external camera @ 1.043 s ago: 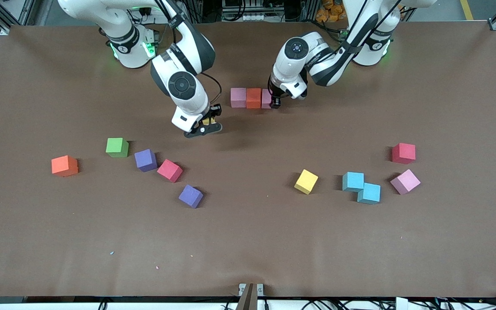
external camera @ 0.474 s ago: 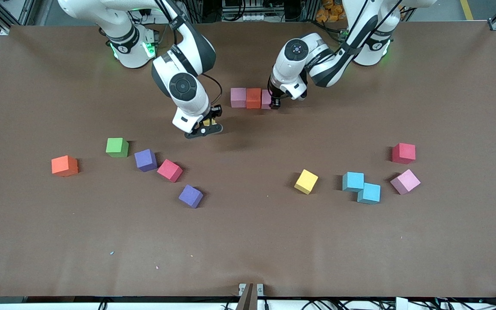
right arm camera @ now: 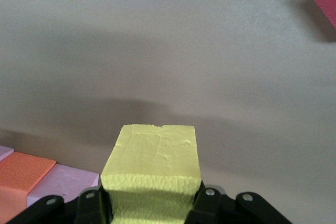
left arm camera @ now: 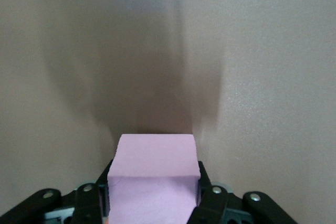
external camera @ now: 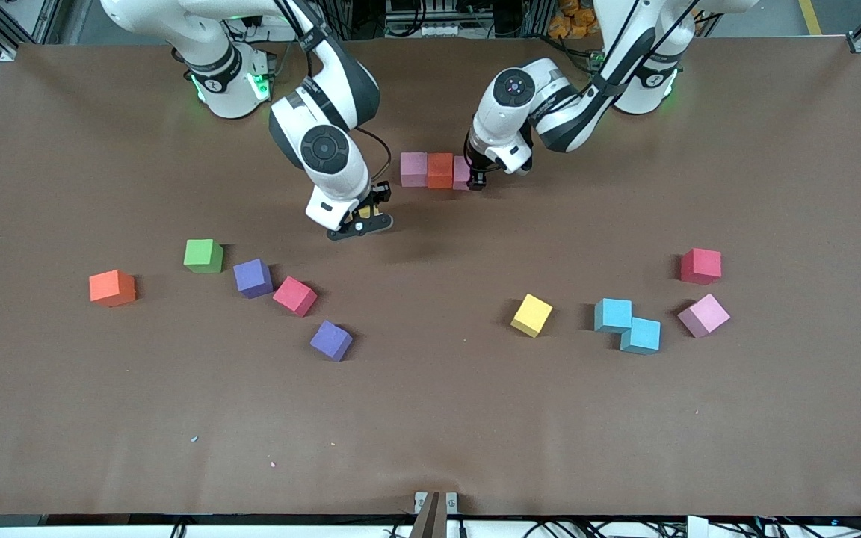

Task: Arrange 11 blocks into digit 3

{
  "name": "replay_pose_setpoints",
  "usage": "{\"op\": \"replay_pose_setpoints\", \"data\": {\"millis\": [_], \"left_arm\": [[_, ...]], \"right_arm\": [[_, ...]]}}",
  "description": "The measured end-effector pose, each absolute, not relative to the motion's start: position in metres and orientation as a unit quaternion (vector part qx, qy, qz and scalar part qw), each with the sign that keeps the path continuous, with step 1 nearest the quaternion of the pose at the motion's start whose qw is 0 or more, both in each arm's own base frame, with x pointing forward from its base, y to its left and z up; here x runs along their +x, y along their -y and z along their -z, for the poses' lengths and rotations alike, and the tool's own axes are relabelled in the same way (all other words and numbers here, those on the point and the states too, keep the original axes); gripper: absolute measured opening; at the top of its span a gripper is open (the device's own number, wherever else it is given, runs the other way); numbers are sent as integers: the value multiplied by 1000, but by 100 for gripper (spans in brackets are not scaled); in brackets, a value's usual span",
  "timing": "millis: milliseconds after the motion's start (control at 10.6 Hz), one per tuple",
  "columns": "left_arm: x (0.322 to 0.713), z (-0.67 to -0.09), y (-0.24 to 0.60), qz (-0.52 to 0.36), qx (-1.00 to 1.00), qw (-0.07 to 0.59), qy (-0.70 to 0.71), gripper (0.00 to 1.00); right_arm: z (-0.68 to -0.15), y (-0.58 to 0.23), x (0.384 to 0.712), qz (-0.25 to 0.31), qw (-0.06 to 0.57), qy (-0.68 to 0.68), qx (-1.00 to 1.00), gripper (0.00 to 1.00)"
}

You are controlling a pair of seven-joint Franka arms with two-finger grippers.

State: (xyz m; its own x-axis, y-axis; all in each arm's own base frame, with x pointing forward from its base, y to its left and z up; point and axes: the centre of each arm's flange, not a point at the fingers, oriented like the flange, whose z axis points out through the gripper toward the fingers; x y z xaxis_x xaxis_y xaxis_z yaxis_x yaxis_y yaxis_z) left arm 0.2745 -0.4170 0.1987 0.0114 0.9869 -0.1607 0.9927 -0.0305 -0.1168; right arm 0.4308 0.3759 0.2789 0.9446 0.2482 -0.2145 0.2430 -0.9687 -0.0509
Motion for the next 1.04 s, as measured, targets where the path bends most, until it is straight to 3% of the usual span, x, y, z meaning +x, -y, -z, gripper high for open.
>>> {"op": "replay_pose_setpoints", "data": {"millis": [190,474,1043], "left_arm": [[277,-198,419,101,710,13,-697,62],[275,-187,419,107,708,-1,-698,98],[275,-217,429,86,723,-8,-685,100]], "right_arm": [[-278,-376,431,-111,11,125,-986,53],[-273,-377,431,-114,9,124,-986,53],[-268,-387,425,-121,11,104,-987,53]]}}
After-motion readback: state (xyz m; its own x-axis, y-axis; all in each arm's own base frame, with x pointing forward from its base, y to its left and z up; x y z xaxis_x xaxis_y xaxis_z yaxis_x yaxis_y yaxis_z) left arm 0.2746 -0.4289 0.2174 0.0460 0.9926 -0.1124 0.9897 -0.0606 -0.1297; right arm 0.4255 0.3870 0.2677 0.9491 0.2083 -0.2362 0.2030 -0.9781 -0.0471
